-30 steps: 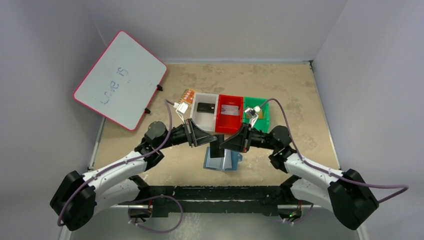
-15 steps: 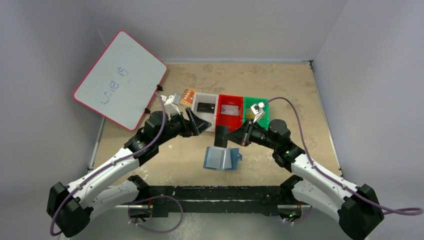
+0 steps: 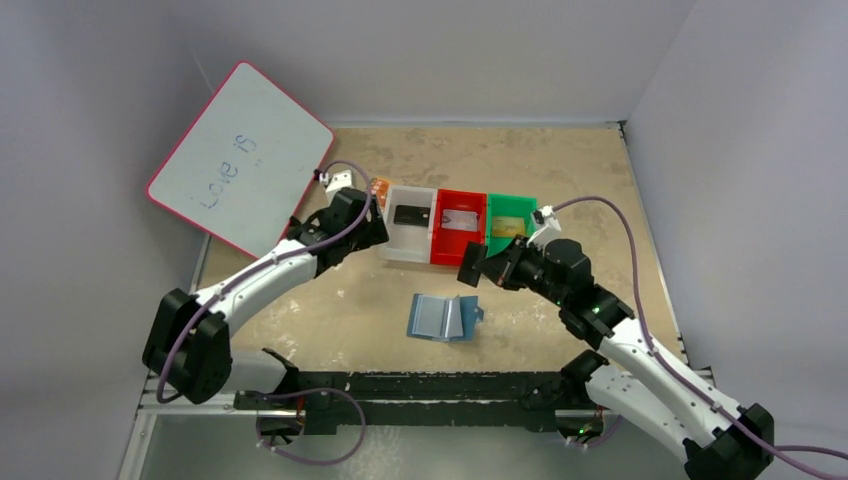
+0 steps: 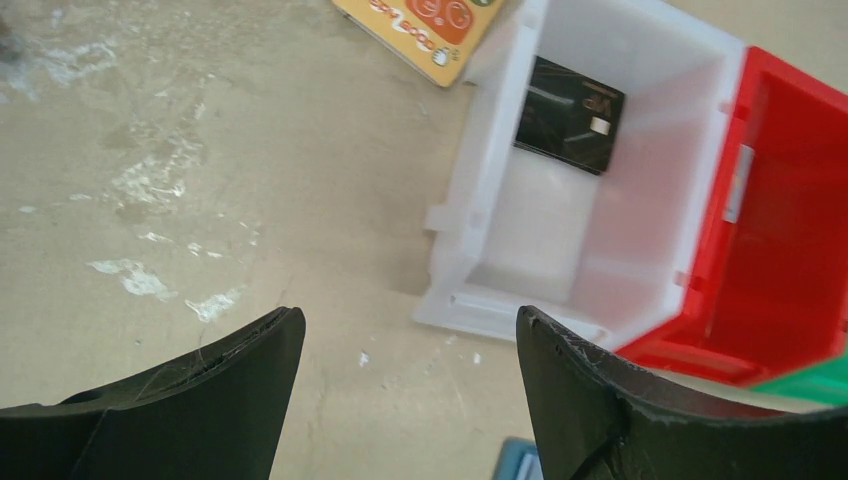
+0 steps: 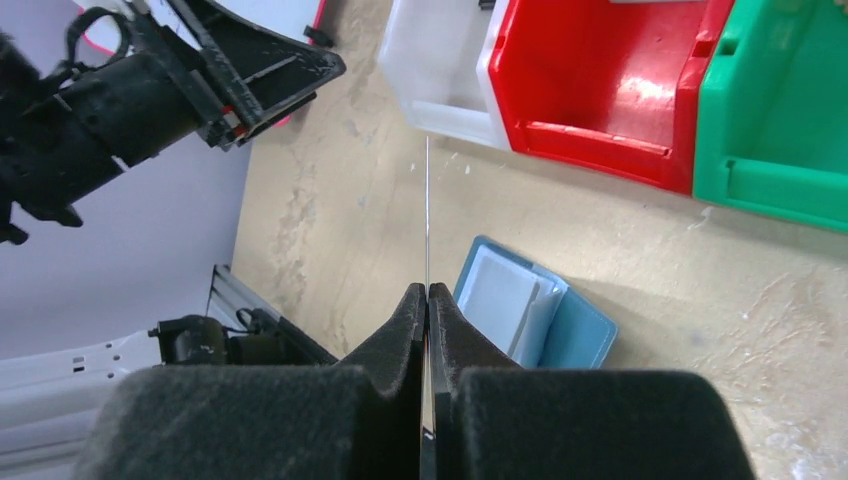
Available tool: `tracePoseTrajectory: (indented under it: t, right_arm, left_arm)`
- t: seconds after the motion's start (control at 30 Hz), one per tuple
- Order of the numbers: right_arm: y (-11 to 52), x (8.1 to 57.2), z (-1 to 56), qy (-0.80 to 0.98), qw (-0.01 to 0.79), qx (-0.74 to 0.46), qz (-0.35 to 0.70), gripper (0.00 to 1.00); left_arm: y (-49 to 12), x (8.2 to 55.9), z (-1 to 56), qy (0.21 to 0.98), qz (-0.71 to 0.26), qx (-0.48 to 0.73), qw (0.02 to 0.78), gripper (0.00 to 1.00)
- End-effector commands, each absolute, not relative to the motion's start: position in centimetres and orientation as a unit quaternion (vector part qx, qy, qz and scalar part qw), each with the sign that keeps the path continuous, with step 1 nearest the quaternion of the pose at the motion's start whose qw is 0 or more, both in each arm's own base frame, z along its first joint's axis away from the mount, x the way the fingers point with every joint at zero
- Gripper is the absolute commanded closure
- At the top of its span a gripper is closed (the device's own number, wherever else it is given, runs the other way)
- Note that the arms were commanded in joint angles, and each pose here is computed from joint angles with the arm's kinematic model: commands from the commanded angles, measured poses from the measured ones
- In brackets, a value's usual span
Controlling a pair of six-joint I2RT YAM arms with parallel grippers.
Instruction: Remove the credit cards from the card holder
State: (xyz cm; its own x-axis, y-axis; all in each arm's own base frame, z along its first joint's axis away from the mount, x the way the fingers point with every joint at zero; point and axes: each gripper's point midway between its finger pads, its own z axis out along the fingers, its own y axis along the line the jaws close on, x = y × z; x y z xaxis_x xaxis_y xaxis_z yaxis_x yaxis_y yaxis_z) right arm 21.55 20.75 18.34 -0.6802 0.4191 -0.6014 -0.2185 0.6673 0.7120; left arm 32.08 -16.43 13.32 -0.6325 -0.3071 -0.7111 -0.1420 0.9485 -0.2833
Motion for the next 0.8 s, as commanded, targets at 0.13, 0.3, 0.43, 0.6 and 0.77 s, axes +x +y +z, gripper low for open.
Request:
tracePoseTrajectory:
  t: [0.13,0.3,0.43,0.6,0.77]
  right_arm:
    - [19.1,22.3,21.5,0.814,0.441,0.066,0.372,1.0]
    - [18.6,22.3,21.1,0.82,0.44,0.071,0.358,1.0]
    - [18.7,22.2,20.9,0.822,0.434,0.076,0.36,1.0]
    - [19.0,22.1,20.4,0.827,0.422,0.075,0.363,1.0]
    - [19.1,22.0,20.1,0.83,0.417,0.075,0.363,1.0]
  left_arm:
    - [-16.7,37.6,14.5,0.881,-0.147,-0.12,0.433,0.22]
    - [-18.7,38.8,13.5,0.887,-0.193,-0.09,0.41,0.23]
    - [-20.5,39.2,12.6,0.892,-0.226,-0.067,0.385,0.27]
    - [-21.8,38.9,11.9,0.896,-0.254,-0.06,0.359,0.33]
    - [-21.9,38.1,11.0,0.901,-0.259,-0.057,0.342,0.39]
